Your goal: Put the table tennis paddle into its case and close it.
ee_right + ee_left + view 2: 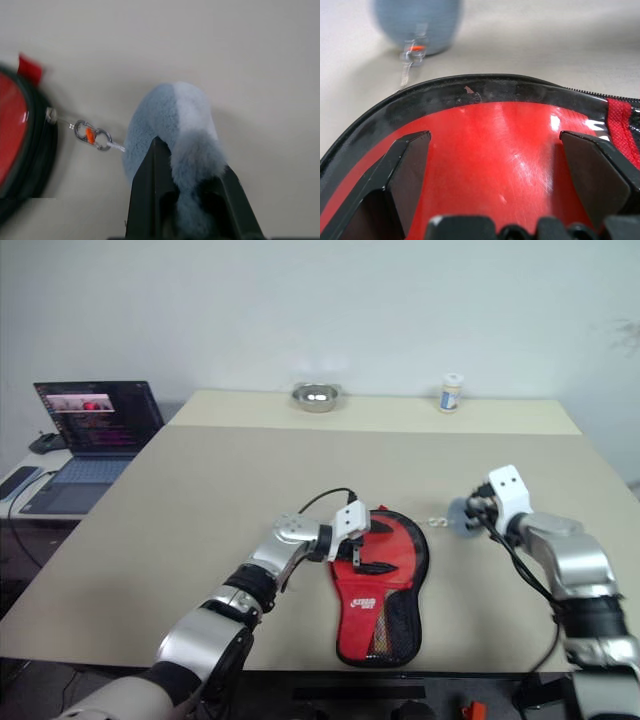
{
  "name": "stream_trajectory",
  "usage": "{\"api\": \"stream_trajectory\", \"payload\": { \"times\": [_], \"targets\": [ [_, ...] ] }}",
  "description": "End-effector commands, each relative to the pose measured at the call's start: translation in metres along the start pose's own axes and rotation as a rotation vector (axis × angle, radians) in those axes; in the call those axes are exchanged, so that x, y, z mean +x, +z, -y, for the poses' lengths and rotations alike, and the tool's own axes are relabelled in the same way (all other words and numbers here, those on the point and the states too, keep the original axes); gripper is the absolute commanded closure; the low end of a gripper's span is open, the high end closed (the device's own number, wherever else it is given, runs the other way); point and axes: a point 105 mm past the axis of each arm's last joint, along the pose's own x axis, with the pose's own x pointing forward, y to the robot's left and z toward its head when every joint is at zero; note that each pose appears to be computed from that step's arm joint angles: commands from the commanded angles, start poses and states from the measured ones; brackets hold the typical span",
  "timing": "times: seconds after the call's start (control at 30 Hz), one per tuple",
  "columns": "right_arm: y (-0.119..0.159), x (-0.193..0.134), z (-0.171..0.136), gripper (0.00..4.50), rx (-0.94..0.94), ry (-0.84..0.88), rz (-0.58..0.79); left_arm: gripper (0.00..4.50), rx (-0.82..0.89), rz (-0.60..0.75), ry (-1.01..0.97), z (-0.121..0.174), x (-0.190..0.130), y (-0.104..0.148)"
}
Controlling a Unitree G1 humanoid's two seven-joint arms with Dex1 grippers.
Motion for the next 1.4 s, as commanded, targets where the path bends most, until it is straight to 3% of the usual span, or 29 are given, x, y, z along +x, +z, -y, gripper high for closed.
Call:
{"api": "stream_trajectory", "payload": {
  "times": [0.03,0.43,0.83,1.4],
  "targets": [
    [-0.001,-0.038,-0.018,4.48,-0.107,0.068,-0.051,0.00,-0.111,-0.093,-0.087,0.030,0.013,-0.037],
    [-0.037,-0.104,-0.109,4.48,-0.210,0.433,-0.238,0.00,-0.103,-0.098,-0.111,0.037,0.029,-0.034],
    [-0.071,-0.155,-0.157,4.48,-0.192,0.726,-0.361,0.00,-0.096,-0.112,-0.115,0.042,0.036,-0.036],
    [-0.077,-0.170,-0.183,4.48,-0.131,0.875,-0.371,0.00,-0.093,-0.123,-0.091,0.041,0.038,-0.038]
  ]
}}
